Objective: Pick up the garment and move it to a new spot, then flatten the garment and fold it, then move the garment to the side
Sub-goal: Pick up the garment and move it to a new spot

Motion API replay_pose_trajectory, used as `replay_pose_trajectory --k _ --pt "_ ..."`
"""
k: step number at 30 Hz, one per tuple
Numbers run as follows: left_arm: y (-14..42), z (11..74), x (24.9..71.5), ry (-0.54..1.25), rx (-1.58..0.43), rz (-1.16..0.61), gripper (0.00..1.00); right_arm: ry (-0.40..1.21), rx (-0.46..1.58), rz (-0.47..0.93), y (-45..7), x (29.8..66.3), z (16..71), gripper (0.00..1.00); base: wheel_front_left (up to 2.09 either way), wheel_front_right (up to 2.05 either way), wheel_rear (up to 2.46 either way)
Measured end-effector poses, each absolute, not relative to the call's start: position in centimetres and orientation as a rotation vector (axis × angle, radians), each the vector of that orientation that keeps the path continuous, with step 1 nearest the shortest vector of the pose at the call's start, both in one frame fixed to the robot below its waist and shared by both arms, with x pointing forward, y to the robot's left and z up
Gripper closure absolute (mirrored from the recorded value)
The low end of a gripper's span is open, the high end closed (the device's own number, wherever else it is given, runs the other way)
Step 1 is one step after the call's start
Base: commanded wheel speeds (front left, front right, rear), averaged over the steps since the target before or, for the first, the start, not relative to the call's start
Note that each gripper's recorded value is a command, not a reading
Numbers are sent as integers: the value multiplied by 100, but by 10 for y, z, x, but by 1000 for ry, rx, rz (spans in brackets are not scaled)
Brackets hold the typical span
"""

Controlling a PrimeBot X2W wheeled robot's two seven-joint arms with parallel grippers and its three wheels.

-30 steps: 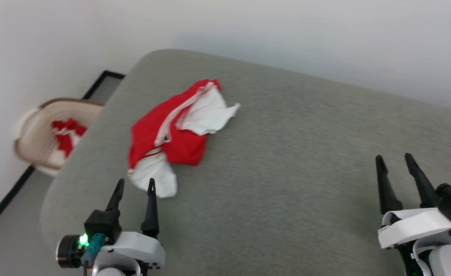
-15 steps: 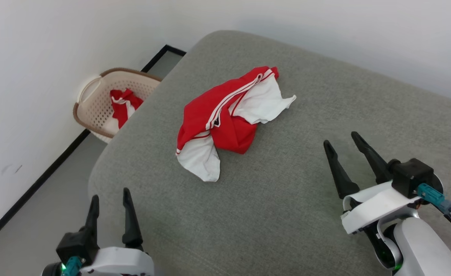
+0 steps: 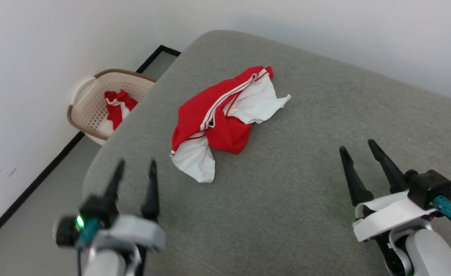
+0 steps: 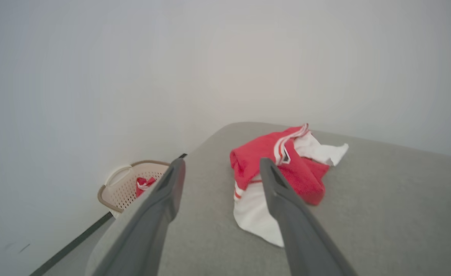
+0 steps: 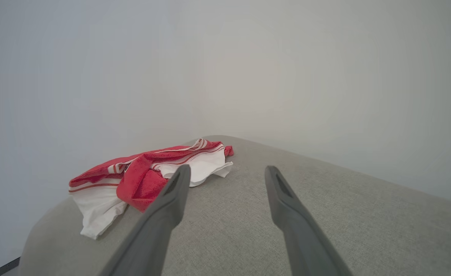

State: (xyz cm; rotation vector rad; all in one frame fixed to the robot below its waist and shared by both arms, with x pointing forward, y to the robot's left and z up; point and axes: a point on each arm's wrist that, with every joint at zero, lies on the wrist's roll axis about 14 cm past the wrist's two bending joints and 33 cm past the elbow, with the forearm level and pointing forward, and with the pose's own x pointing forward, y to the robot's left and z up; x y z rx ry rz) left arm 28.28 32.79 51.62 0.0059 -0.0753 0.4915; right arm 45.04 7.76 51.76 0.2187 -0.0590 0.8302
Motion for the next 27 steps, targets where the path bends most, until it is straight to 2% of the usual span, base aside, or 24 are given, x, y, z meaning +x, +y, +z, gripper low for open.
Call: replay_pose_trajectory --k 9,11,13,20,27 --pt "346 575 379 -159 92 315 0 -98 237 730 42 458 527 0 0 0 0" --pt "349 574 402 -100 154 271 0 -97 248 700 33 461 525 0 0 0 0" --pt "352 569 425 -45 108 264 0 -98 257 663 21 466 523 0 0 0 0" --pt "330 491 486 415 -46 174 0 -56 285 523 -25 482 498 0 0 0 0" --pt "328 422 494 829 -86 142 0 -22 303 398 -66 490 477 0 0 0 0"
